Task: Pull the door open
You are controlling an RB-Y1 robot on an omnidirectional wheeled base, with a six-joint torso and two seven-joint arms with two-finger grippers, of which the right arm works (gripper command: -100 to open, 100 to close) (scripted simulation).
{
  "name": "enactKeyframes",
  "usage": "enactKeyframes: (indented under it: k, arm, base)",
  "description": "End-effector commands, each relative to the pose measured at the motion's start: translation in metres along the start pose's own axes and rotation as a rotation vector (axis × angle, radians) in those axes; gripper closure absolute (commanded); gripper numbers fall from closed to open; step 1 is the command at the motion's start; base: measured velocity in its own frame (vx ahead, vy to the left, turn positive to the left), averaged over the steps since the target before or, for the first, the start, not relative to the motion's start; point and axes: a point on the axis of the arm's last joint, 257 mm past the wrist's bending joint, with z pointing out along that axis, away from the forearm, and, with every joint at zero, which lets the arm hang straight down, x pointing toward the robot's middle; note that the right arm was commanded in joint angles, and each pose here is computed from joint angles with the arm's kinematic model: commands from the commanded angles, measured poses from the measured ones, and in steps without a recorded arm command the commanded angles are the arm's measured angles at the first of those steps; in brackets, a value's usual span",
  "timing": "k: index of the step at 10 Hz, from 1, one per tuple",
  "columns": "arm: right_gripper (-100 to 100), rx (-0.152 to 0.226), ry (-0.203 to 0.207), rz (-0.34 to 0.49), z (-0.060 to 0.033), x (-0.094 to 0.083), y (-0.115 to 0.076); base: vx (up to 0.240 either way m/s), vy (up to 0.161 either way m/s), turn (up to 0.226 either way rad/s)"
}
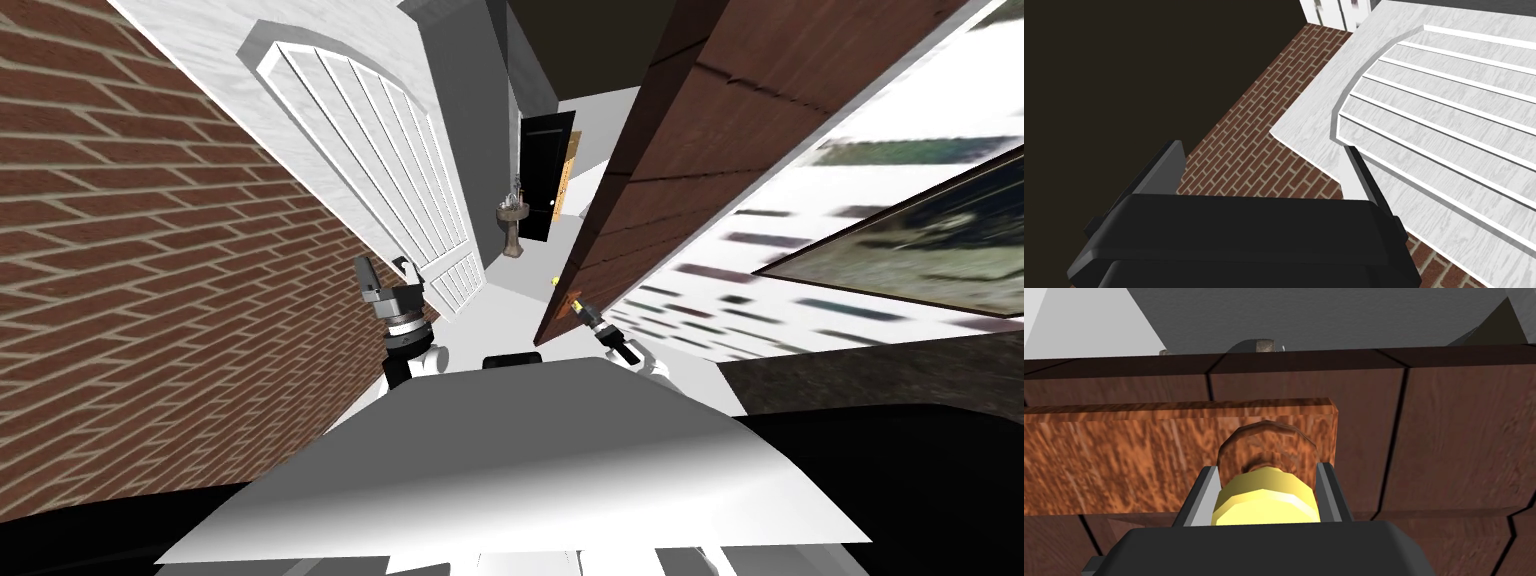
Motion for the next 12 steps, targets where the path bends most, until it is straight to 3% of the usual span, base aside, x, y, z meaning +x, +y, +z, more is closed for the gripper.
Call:
enactKeyframes:
  k: [1, 12]
  arm:
    - [100, -0.001, 0.014, 0.001, -0.0028, 0.001, 0.001]
    - [100, 0.000, 0.077, 0.001, -0.0144, 0.001, 0.000]
  base:
    - [-0.210, -0.113, 0.107]
    - [-0.171, -0.112, 0.120]
